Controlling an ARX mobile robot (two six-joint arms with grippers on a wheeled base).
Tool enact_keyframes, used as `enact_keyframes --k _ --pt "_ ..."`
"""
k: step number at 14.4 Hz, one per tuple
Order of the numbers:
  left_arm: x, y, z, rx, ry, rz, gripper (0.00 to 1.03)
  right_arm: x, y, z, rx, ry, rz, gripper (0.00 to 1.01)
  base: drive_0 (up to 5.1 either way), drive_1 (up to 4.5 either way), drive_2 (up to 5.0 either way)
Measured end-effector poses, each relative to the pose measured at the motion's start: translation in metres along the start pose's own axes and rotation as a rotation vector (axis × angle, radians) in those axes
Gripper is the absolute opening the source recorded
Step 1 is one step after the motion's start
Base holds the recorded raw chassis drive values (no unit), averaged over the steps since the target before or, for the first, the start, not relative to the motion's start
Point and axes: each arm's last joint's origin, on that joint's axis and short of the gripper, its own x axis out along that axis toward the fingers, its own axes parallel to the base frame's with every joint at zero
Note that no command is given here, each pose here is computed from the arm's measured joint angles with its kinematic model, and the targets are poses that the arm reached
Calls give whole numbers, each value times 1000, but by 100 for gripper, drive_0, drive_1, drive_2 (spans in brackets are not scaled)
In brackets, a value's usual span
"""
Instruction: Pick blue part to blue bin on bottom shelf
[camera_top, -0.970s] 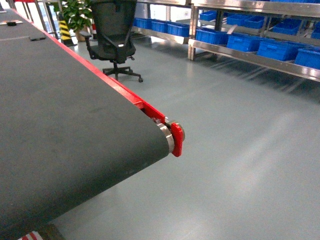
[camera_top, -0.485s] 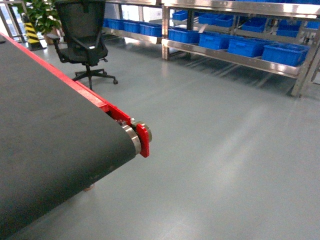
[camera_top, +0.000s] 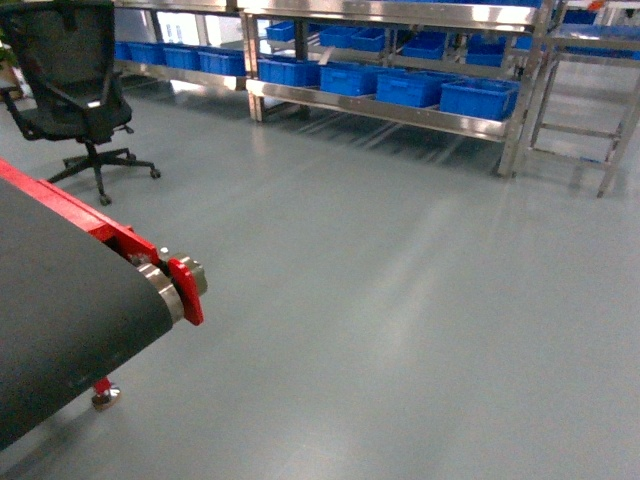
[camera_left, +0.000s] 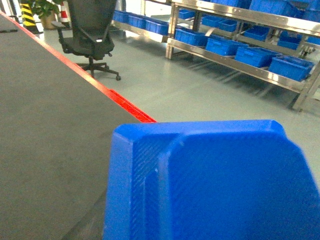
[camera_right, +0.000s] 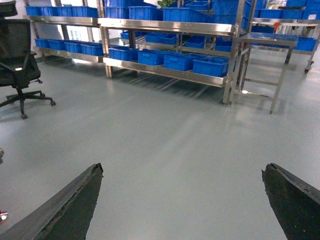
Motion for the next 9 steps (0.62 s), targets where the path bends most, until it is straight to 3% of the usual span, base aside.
enact_keyframes --k 9 --pt "0 0 0 0 0 0 43 0 0 0 0 0 0 98 -160 -160 -160"
